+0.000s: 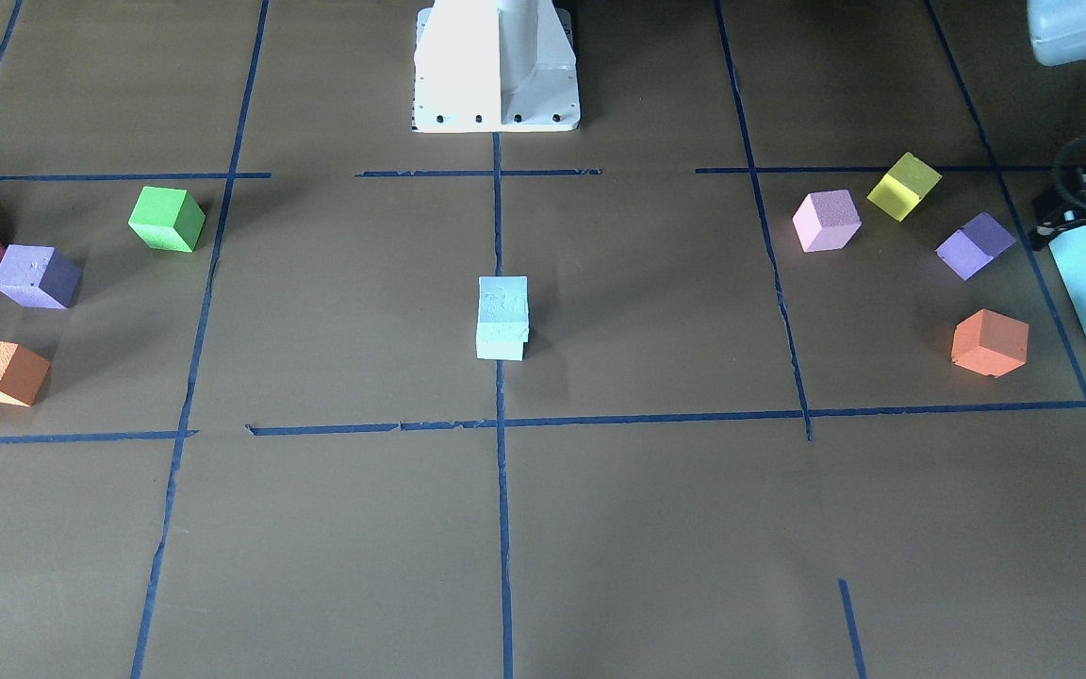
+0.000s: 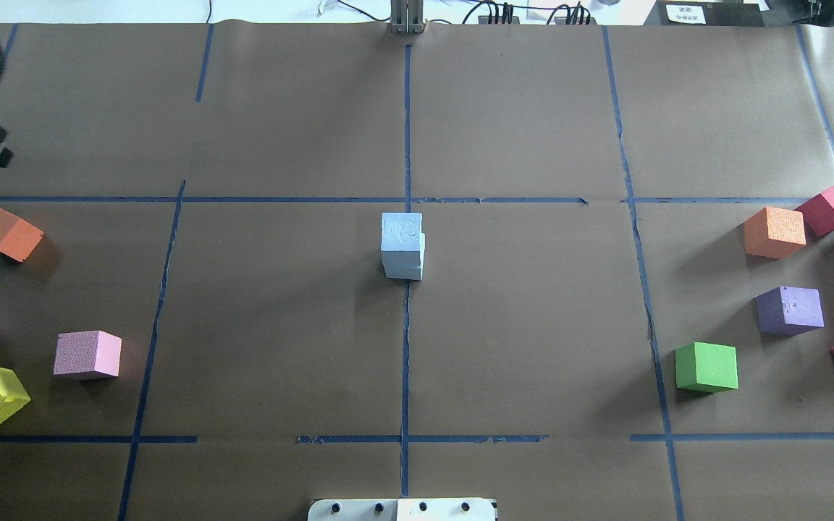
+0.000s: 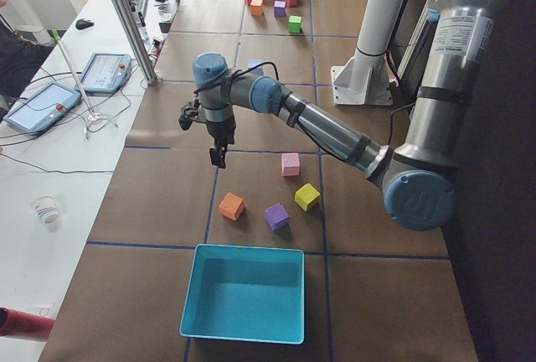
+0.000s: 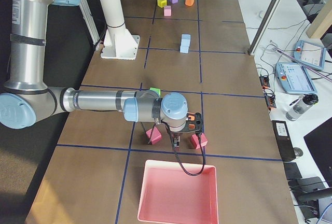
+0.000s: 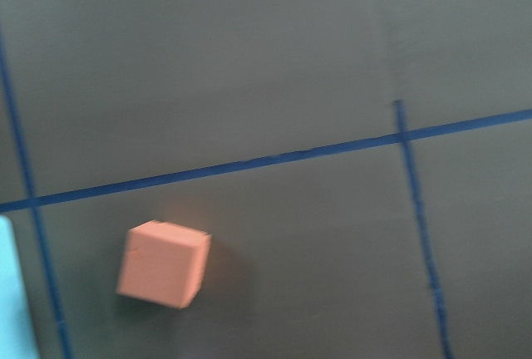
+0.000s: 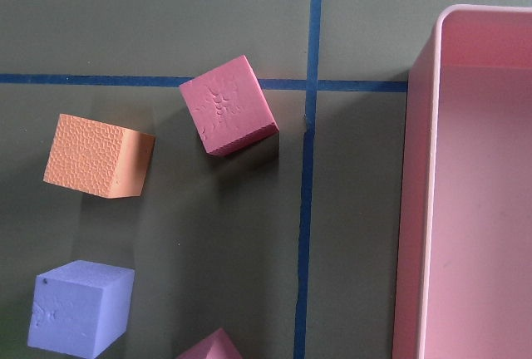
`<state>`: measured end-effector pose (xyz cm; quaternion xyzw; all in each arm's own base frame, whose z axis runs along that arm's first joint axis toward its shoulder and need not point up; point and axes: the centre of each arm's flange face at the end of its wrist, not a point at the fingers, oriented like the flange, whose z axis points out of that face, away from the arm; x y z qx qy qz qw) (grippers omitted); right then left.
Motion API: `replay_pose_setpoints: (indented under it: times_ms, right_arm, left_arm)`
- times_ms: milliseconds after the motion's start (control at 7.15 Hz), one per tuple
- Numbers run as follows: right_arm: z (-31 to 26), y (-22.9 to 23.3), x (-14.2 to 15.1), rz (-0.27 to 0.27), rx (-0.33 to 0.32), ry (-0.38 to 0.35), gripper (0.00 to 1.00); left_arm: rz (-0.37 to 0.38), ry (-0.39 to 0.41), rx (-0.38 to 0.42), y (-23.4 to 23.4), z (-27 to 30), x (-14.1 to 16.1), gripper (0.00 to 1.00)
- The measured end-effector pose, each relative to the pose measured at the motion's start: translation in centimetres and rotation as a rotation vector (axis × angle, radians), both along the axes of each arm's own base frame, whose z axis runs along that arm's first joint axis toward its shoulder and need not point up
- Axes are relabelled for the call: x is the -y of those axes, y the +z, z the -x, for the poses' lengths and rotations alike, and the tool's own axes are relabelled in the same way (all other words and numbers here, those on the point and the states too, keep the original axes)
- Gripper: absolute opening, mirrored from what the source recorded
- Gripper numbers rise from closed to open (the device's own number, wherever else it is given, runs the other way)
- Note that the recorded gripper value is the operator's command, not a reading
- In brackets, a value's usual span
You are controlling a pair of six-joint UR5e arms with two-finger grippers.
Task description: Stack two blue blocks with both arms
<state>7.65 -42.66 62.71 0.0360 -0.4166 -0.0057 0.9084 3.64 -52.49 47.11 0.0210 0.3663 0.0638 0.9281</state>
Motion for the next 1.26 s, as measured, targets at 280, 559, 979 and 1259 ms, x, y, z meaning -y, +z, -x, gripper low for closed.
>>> replay_pose_setpoints:
  times_ms: [280, 559, 979, 1259]
  right_arm:
    - [0.0, 0.0, 0.0, 0.0, 0.0, 0.0, 1.0]
    - [0.0, 0.1, 0.0, 0.002, 0.0, 0.0, 1.0]
    - [0.0, 0.4, -0.1, 0.009, 0.0, 0.0, 1.0]
    - [0.0, 0.5, -0.1, 0.009, 0.001, 0.0, 1.0]
  left_arm:
    - [0.044, -0.036, -0.037, 9.5, 5.7, -1.3, 1.0]
    - [0.066, -0.072, -0.05, 15.9, 8.2, -3.0, 1.0]
    - [0.058, -0.115, -0.054, 18.0, 10.3, -3.7, 1.0]
    - [0.062, -0.122, -0.054, 18.1, 10.5, -3.8, 1.0]
